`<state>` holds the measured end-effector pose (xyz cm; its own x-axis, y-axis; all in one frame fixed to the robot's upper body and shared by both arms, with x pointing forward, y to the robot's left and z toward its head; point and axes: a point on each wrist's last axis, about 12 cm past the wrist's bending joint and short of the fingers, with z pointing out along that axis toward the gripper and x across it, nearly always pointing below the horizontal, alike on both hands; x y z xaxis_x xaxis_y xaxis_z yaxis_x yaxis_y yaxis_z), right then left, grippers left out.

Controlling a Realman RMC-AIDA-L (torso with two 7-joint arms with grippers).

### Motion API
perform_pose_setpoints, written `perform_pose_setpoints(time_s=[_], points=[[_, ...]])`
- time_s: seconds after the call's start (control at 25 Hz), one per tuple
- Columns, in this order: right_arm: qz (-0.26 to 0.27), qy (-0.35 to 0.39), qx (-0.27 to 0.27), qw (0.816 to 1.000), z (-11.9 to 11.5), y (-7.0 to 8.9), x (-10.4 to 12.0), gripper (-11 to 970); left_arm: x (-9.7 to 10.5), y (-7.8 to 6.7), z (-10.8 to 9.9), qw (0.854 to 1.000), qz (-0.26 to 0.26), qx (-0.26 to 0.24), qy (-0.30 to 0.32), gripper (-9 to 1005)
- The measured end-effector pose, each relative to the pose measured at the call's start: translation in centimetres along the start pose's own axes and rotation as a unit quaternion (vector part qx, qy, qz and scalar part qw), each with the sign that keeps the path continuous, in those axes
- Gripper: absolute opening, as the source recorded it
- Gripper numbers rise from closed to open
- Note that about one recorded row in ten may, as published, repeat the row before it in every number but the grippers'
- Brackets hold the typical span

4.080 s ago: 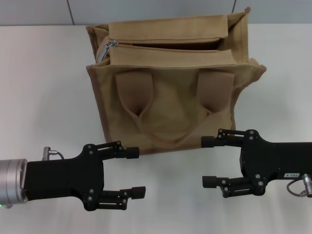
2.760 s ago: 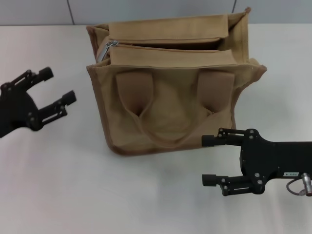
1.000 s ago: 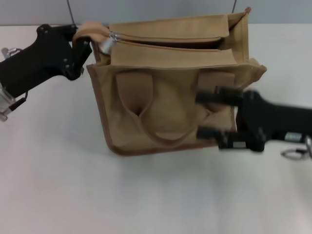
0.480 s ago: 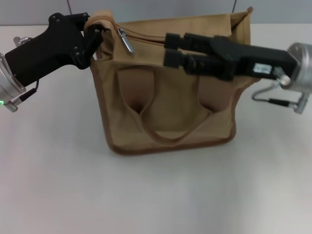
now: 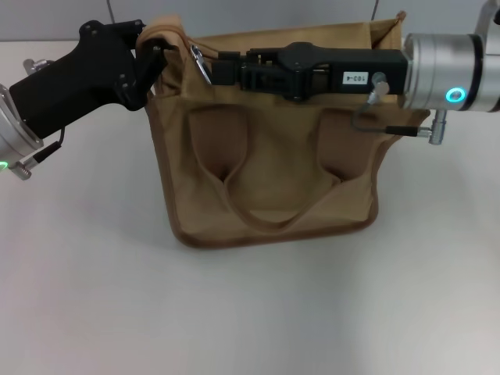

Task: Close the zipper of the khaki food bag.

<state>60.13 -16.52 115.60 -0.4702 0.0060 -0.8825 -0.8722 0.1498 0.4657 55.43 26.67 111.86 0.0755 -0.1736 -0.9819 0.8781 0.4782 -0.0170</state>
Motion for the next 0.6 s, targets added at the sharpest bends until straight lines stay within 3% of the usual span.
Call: perform_pose_setpoints(time_s=[0.16,0.36,0.6], points=[[0.006,0.017,0.006,1.000,0.8,-0.2,-0.2,383,-0.1,0.0,0.3,1.000,-0.001,0.002,-0.003,7],[0.005,0.026,0.018,0.999,1.4,-0.5,-0.3,312,-0.1,0.0,1.1,1.000,-0.005,0.012,-0.008,10],[0.009,0.023,0.024,0.999,1.8,-0.6,-0.6,310,0.1,0.0,2.9,1.000,-0.016,0.016,-0.014,15]])
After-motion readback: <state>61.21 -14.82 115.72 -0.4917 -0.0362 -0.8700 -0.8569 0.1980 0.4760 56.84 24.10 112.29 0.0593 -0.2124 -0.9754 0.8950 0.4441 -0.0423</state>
